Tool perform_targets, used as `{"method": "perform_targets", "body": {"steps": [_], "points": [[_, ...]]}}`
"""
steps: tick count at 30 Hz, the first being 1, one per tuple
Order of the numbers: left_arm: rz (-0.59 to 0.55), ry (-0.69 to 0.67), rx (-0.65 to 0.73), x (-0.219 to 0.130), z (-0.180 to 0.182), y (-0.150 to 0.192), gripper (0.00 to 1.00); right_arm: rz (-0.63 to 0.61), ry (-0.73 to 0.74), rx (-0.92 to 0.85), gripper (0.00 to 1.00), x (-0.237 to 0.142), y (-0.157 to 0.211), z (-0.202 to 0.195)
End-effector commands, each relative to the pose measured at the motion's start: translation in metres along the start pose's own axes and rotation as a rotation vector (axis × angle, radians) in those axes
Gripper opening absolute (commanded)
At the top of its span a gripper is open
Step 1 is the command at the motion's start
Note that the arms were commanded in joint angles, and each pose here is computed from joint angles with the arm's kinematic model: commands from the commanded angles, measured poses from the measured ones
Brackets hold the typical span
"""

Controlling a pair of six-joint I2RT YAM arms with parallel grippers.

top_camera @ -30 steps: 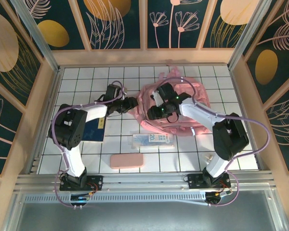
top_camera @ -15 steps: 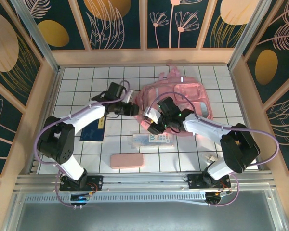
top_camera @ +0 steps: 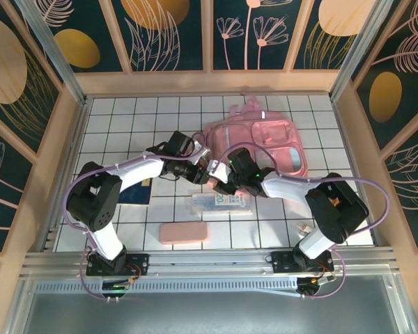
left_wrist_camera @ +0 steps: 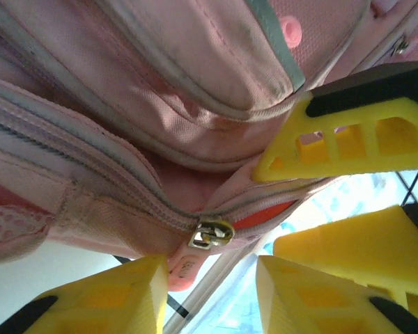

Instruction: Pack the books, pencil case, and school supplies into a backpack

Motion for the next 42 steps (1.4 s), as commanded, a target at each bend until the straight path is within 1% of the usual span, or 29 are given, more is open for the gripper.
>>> {"method": "perform_targets", "body": {"steps": [1,2,3,4,5,7,8,11,12,14,18,20,23,28,29,30,33,37,38,39,40,41,42], "points": [[-0.012,0.020,0.064,0.008,0.002,0.008,0.33,-0.048,0.020,-0.048,0.34,0.005,-0.002,0.000],[-0.015,0.019,0.066,0.010,0.003,0.010,0.31,-0.043,0.016,-0.057,0.26,0.006,0.000,0.000],[-0.019,0.019,0.068,0.013,0.004,0.012,0.28,-0.038,0.016,-0.069,0.14,0.006,0.001,0.000],[-0.021,0.019,0.071,0.015,0.005,0.012,0.24,-0.033,0.019,-0.075,0.05,0.006,0.002,0.000],[-0.029,0.018,0.076,0.017,0.006,0.011,0.15,-0.036,0.028,-0.083,0.00,0.005,0.003,-0.001],[-0.048,0.012,0.091,0.015,0.006,0.005,0.03,-0.047,0.048,-0.102,0.00,0.002,0.003,-0.002],[-0.067,0.005,0.116,0.011,0.005,0.000,0.00,-0.049,0.060,-0.109,0.00,-0.001,0.004,-0.002],[-0.122,-0.065,0.188,-0.002,0.006,-0.010,0.00,-0.053,0.092,-0.145,0.00,-0.009,0.005,-0.004],[-0.171,-0.087,0.231,-0.015,0.002,-0.019,0.00,-0.055,0.093,-0.164,0.00,-0.013,0.005,-0.004],[-0.216,-0.094,0.282,-0.028,-0.003,-0.020,0.00,-0.055,0.101,-0.196,0.00,-0.020,0.005,-0.003],[-0.294,-0.148,0.322,-0.054,0.001,-0.026,0.00,-0.028,0.125,-0.260,0.00,-0.032,0.011,-0.004],[-0.328,-0.153,0.294,-0.066,0.011,-0.027,0.00,-0.014,0.134,-0.305,0.00,-0.037,0.015,-0.003],[-0.368,-0.176,0.232,-0.081,0.032,-0.029,0.00,0.015,0.185,-0.366,0.00,-0.043,0.024,-0.006],[-0.383,-0.238,0.210,-0.087,0.057,-0.038,0.00,0.082,0.256,-0.460,0.00,-0.050,0.042,-0.015],[-0.404,-0.260,0.206,-0.093,0.064,-0.047,0.00,0.102,0.280,-0.473,0.00,-0.051,0.046,-0.019],[-0.408,-0.275,0.188,-0.093,0.072,-0.049,0.00,0.117,0.310,-0.484,0.00,-0.054,0.049,-0.024],[-0.398,-0.290,0.138,-0.086,0.090,-0.048,0.00,0.128,0.404,-0.464,0.00,-0.064,0.057,-0.047],[-0.400,-0.267,0.114,-0.082,0.089,-0.043,0.00,0.127,0.525,-0.405,0.01,-0.078,0.060,-0.077],[-0.409,-0.254,0.096,-0.082,0.087,-0.041,0.00,0.131,0.547,-0.394,0.06,-0.079,0.059,-0.081],[-0.419,-0.228,0.092,-0.082,0.081,-0.041,0.00,0.135,0.532,-0.375,0.12,-0.078,0.058,-0.081],[-0.418,-0.214,0.095,-0.081,0.077,-0.039,0.00,0.120,0.468,-0.355,0.16,-0.076,0.052,-0.074],[-0.416,-0.212,0.103,-0.080,0.071,-0.038,0.00,0.073,0.339,-0.336,0.22,-0.077,0.042,-0.062],[-0.407,-0.204,0.106,-0.078,0.065,-0.033,0.00,0.010,0.232,-0.301,0.30,-0.080,0.028,-0.050]]}}
Point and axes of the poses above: each hand's point on the last joint's axis, 136 mm out from that joint toward the fingers, its own x axis out along the fingers, its own z axis along the line the jaws close on, y = z × x, the point moved 6 cm from there along -x, back along the fingers, and after that the axes turned 15 degrees about x, right-handed, at the moved point
